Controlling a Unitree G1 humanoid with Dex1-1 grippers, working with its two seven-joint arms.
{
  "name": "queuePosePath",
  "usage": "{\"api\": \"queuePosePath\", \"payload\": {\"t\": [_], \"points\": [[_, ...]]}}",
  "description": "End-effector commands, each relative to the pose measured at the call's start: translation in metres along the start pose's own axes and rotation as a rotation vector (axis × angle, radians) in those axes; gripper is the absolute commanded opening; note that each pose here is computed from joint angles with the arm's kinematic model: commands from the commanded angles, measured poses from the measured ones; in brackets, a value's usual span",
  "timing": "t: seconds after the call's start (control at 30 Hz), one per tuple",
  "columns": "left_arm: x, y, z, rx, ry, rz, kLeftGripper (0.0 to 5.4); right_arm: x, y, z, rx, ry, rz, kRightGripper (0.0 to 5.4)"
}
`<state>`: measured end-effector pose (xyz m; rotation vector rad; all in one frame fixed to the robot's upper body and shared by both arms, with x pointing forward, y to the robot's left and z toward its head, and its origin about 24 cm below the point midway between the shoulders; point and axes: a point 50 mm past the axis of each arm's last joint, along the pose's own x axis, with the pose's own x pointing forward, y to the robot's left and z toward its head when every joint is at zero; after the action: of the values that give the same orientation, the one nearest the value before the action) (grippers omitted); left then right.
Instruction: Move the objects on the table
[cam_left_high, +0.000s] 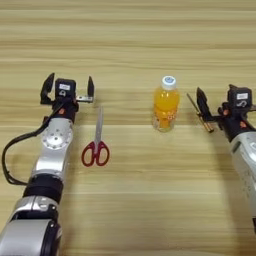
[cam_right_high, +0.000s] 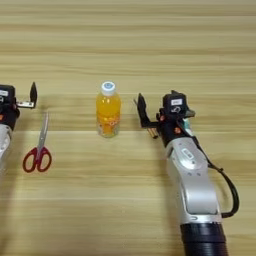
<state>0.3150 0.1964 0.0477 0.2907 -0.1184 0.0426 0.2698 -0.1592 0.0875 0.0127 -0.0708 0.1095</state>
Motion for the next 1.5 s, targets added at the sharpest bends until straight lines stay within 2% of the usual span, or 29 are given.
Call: {"api": "queuePosePath", "payload": {"t": [0.03,0.13,0.2,0.33,0.43,0.57,0.73,0.97,1.27,1.37,1.5], "points": [[-0.012,0.006,-0.005,0.103,0.033,-0.037,5.40,0.003,0.004,0.006,0.003,-0.019,-0.001,5.39],[-0.021,0.011,-0.010,0.180,0.070,-0.066,5.40,0.004,0.005,0.006,0.004,-0.020,-0.003,5.39],[-0.027,0.014,-0.013,0.216,0.092,-0.085,5.40,0.004,0.006,0.006,0.006,-0.021,-0.004,5.39],[-0.040,0.019,-0.017,0.271,0.135,-0.126,5.40,0.005,0.005,0.007,0.009,-0.022,-0.009,5.39],[-0.048,0.022,-0.021,0.298,0.167,-0.145,5.40,0.005,0.004,0.008,0.012,-0.026,-0.017,5.39],[-0.053,0.023,-0.026,0.308,0.199,-0.157,5.40,0.006,0.000,0.012,0.017,-0.043,-0.045,5.39],[-0.058,0.023,-0.028,0.319,0.214,-0.168,5.40,0.006,-0.015,0.019,0.027,-0.082,-0.133,5.39],[-0.062,0.019,-0.032,0.347,0.240,-0.190,5.40,0.001,-0.058,0.032,0.041,-0.165,-0.379,5.39],[-0.068,0.014,-0.036,0.345,0.265,-0.216,5.40,-0.013,-0.119,0.034,0.004,-0.175,-0.676,5.39],[-0.073,0.014,-0.037,0.345,0.274,-0.224,5.40,-0.016,-0.129,0.037,0.012,-0.190,-0.716,5.39],[-0.081,0.012,-0.039,0.347,0.285,-0.251,5.40,-0.016,-0.131,0.037,0.021,-0.190,-0.723,5.39]]}}
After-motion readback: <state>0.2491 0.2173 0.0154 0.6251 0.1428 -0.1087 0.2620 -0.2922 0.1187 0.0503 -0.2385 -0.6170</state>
